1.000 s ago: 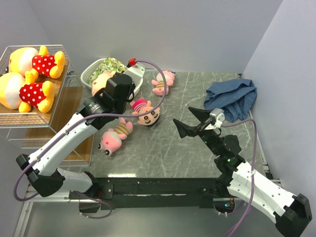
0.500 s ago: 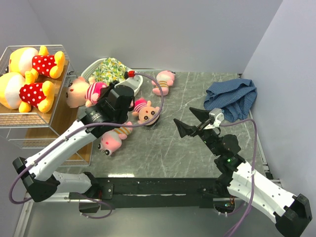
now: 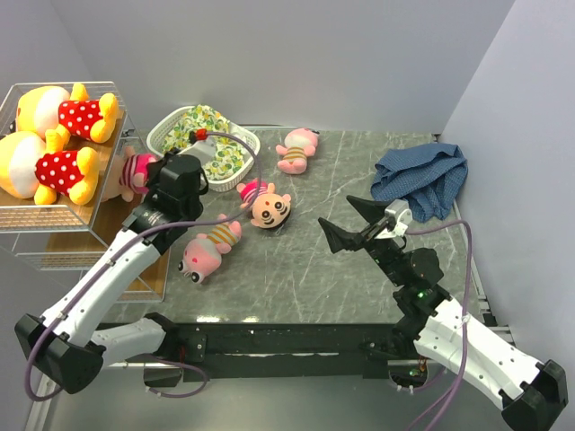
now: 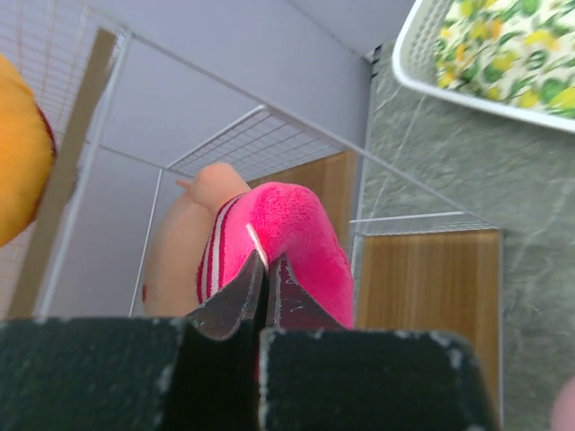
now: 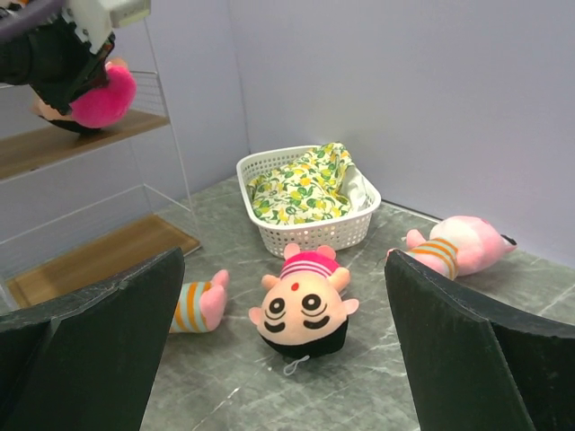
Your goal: Place and organize the stuffed toys onto the shelf
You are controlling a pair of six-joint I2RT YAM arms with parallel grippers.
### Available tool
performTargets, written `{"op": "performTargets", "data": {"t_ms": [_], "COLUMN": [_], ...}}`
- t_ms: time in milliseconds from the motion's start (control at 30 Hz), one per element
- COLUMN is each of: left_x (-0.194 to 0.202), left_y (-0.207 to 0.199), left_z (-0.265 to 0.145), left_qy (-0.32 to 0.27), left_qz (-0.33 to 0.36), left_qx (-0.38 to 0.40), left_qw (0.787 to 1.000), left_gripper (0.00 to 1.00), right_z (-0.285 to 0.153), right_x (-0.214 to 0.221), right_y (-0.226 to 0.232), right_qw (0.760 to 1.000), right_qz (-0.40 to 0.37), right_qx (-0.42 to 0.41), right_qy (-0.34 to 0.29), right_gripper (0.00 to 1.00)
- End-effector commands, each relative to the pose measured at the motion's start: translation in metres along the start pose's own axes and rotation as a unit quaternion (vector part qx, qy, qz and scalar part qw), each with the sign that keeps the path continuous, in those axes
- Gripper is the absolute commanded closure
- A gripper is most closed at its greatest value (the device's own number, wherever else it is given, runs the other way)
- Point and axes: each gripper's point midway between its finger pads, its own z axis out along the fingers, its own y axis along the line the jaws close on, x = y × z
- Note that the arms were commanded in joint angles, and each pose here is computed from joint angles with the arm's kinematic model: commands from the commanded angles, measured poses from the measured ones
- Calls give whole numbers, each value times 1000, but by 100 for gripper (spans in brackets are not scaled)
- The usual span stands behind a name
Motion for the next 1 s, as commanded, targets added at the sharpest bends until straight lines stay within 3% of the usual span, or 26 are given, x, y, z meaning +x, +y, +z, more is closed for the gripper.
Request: {"op": "performTargets", "data": {"t_ms": [0,433,533,667,733,800,933,967], "left_x": [0,23,28,30,29,27,9,-3], "left_y": [17,22,17,20,19,18,6,8], "left_z": [15,34,34,32,32,31,26,21], "left_qy": [-16,20,30,33,32,37,15,-1], "left_qz": [-7,14,22,22,16,12,-35,-54], "left_qx": [-22,-26,-13,-18,-14,-9,39,49], "left_qw": [1000,999,999,999,999,999,999,997], "left_gripper": [99,97,87,68,54,47,37,26], "right_z": [-1,-4,-7,-12,-13,-14,-10,-12], "right_x": [-16,-23,-24,-33,-37,-37,-44,-35], "right_y": [7,7,12,15,16,13,-9,-21], "right_qw": [1000,1000,999,999,998,999,991,986], "right_qz": [-3,7,-4,0,12,29,115,132], "right_qx": [-16,-14,-29,-36,-33,-22,63,104], "right_qy": [-19,-22,-25,-38,-44,-36,-24,-4], "right_gripper": [0,0,0,0,0,0,0,0]}}
